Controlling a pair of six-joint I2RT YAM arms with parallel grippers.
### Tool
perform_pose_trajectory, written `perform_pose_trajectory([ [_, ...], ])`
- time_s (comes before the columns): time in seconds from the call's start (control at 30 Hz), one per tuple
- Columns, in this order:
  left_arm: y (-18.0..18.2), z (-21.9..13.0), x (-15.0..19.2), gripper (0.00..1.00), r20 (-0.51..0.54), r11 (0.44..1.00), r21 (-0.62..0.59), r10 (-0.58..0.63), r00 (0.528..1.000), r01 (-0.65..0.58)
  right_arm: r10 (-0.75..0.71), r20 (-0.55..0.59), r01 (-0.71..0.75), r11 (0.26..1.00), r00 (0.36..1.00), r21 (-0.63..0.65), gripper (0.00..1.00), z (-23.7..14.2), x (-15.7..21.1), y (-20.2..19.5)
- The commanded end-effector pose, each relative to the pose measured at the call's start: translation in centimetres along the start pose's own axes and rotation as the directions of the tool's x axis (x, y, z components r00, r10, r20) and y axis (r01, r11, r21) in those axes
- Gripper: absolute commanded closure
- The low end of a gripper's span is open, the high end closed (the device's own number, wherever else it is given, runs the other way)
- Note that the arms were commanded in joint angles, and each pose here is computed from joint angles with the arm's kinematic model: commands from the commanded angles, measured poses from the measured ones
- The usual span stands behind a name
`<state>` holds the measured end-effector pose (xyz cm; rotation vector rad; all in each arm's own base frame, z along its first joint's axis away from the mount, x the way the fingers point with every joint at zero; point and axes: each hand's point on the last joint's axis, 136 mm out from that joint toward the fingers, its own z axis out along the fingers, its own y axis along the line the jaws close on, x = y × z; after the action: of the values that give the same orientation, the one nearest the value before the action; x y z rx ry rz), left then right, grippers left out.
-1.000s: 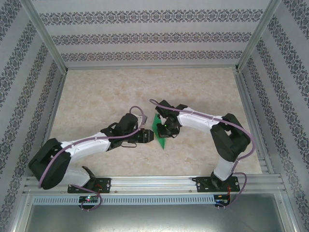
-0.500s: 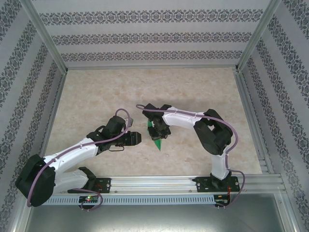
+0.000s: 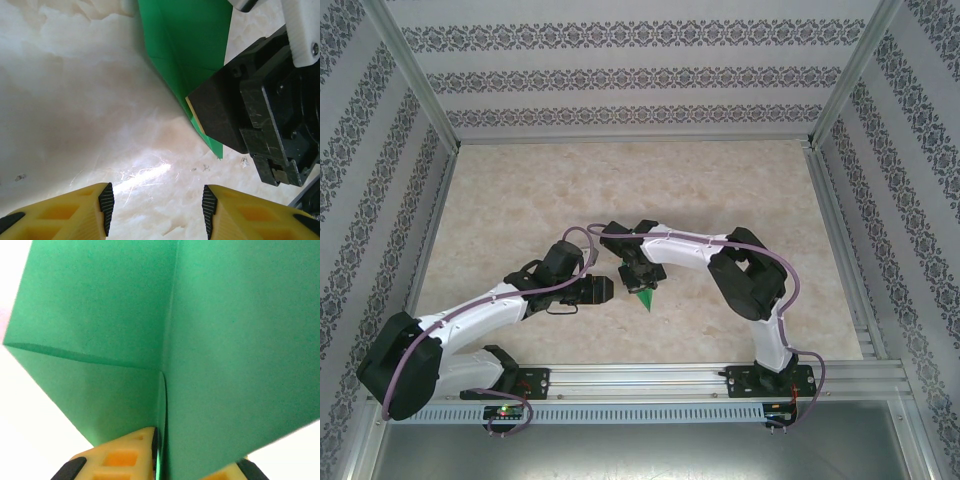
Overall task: Fold a paper plane with a square sheet of paper (pick it up from the middle)
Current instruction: Move the paper plane to the center of the table, then reset both arms
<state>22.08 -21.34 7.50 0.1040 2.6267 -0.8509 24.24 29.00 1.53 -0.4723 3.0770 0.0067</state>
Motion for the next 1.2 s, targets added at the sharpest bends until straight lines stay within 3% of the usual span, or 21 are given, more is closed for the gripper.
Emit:
perform_pose_trajectory([
  [0.0, 0.3, 0.1, -0.3, 0.47, -0.006, 1.0, -0.007, 0.019, 1.0, -0.019, 0.002, 0.01, -0.002, 0.999, 1.0, 0.048, 0.83, -0.6, -0.2, -0.5],
  [0.17, -0.2, -0.3, -1.2, 0.44, 0.003, 0.999, -0.021, 0.049, 0.999, -0.049, 0.0, 0.041, 0.001, 1.0, 0.999, -0.016, 0.75, -2.5, -0.2, -0.2],
  [0.47, 0.3, -3.8, -5.4, 0.2, 0.06, 0.97, -0.183, 0.176, 0.983, -0.162, 0.021, 0.082, -0.005, 0.982, 0.996, -0.187, 0.59, -7.7, 0.7, -1.3],
  [0.53, 0.5, -4.1, -6.4, 0.19, 0.078, 0.972, -0.181, 0.164, 0.983, -0.148, 0.018, 0.08, 0.0, 0.975, 0.997, -0.222, 0.58, -8.4, 0.7, -1.8],
  [0.67, 1.1, -5.1, -8.5, 0.17, 0.121, 0.967, -0.205, 0.178, 0.977, -0.151, 0.023, 0.145, 0.01, 0.975, 0.989, -0.222, 0.56, -10.1, 0.1, -4.2],
  [0.73, 2.2, -6.0, -9.8, 0.12, 0.152, 0.95, -0.27, 0.206, 0.967, -0.16, 0.017, 0.198, 0.033, 0.969, 0.98, -0.246, 0.53, -11.1, -0.3, -5.0],
  [0.83, 4.4, -7.3, -11.7, 0.1, 0.211, 0.922, -0.36, 0.23, 0.95, -0.143, 0.011, 0.329, 0.074, 0.967, 0.944, -0.245, 0.46, -12.3, -1.7, -7.1],
  [0.93, 7.4, -9.5, -13.4, 0.0, 0.282, 0.857, -0.506, 0.273, 0.92, -0.099, 0.034, 0.438, 0.053, 0.982, 0.898, -0.183, 0.42, -13.2, -2.8, -10.8],
  [1.03, 9.6, -11.6, -14.7, 0.0, 0.357, 0.806, -0.591, 0.304, 0.883, -0.039, 0.071, 0.558, 0.001, 0.992, 0.827, -0.127, 0.35, -14.2, -3.8, -14.7],
  [1.17, 13.5, -12.5, -15.2, 0.0, 0.398, 0.761, -0.646, 0.282, 0.873, 0.048, 0.091, 0.701, -0.081, 0.996, 0.708, -0.048, 0.14, -15.5, -4.4, -19.4],
])
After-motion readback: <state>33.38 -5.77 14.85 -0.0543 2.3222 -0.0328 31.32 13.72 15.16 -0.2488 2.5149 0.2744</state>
